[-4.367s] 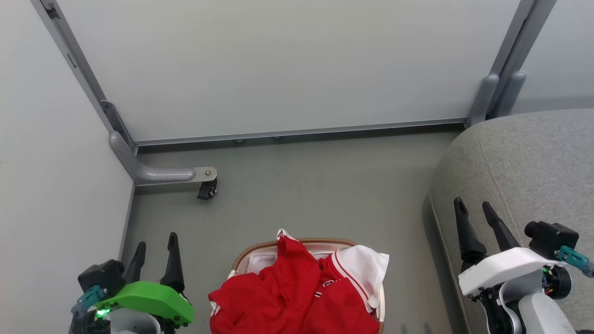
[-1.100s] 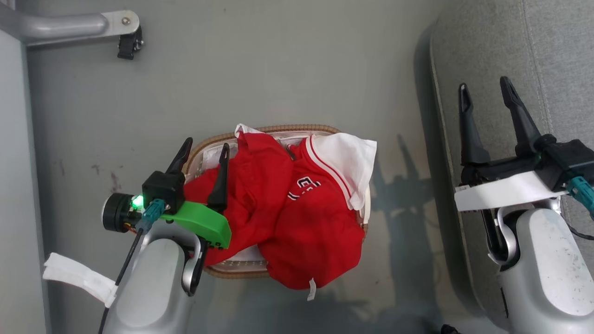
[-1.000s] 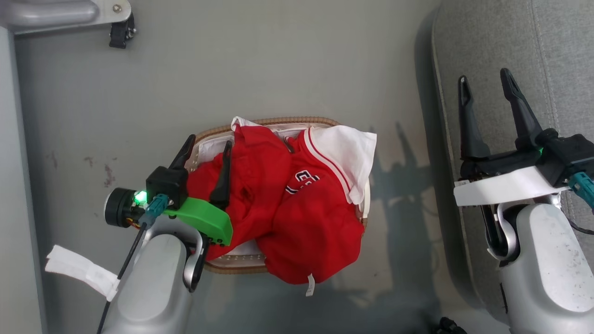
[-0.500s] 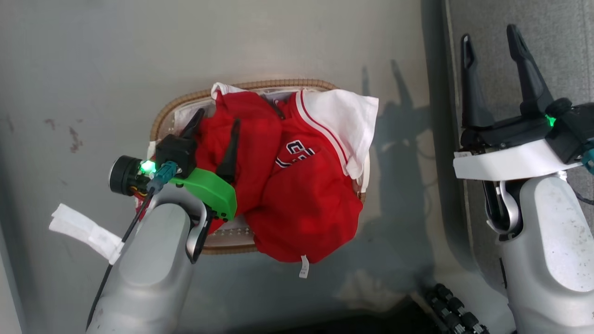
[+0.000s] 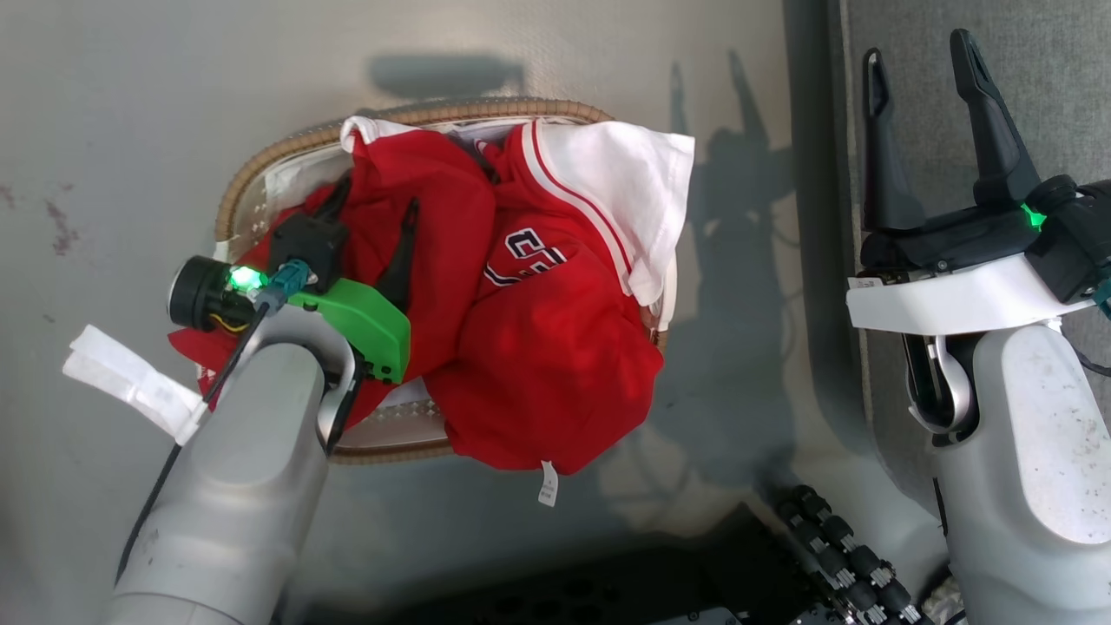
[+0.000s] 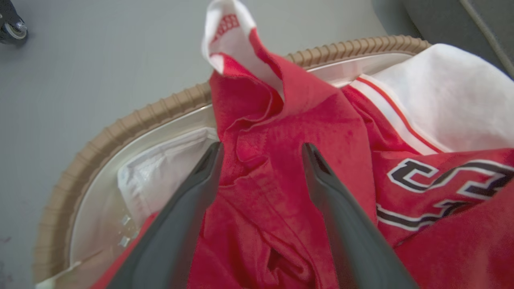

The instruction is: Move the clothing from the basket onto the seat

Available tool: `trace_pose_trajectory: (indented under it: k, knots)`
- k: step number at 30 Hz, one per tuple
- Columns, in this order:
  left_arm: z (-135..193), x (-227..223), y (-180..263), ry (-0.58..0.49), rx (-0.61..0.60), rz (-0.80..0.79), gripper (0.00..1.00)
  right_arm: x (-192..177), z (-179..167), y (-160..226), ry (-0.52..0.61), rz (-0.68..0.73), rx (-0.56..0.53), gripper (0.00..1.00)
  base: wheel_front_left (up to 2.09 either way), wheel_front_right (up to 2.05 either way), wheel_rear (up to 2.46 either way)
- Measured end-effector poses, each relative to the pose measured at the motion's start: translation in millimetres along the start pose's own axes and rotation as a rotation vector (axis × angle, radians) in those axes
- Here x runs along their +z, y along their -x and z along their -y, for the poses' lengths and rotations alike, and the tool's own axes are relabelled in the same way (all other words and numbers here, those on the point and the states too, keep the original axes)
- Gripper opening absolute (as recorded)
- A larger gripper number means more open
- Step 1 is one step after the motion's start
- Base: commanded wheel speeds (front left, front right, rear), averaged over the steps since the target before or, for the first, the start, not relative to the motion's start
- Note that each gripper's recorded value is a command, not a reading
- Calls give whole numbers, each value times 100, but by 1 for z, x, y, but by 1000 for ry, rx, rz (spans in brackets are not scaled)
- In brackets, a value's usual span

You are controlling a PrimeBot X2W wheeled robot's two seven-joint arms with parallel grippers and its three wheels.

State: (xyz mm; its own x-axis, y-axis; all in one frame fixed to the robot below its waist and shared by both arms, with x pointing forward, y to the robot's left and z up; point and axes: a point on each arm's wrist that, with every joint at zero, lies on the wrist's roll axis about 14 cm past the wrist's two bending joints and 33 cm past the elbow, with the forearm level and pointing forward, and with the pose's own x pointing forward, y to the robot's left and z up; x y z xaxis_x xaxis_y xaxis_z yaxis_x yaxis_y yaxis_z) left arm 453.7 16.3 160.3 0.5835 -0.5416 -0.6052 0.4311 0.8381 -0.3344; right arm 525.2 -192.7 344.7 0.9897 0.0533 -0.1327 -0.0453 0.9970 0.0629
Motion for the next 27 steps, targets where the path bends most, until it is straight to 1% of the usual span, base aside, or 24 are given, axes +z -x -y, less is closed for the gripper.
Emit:
trace_pose_trajectory:
  k: [6,16,19,25,27]
  knots:
    - [-2,-23,-11,-30,-21,-78,100,-16,3,4,-3,-39,-5,100,0,0,0]
    - [-5,-44,-23,-77,-42,-171,100,-27,3,9,-10,-71,-2,100,0,0,0]
    - [4,-62,-17,-78,-66,-230,100,-28,3,9,-14,-74,-4,100,0,0,0]
    - [13,-61,-16,-80,-88,-236,100,-25,1,9,-19,-67,1,100,0,0,0]
    - [18,-59,-16,-85,-103,-233,0,-23,0,8,-20,-63,3,100,0,0,0]
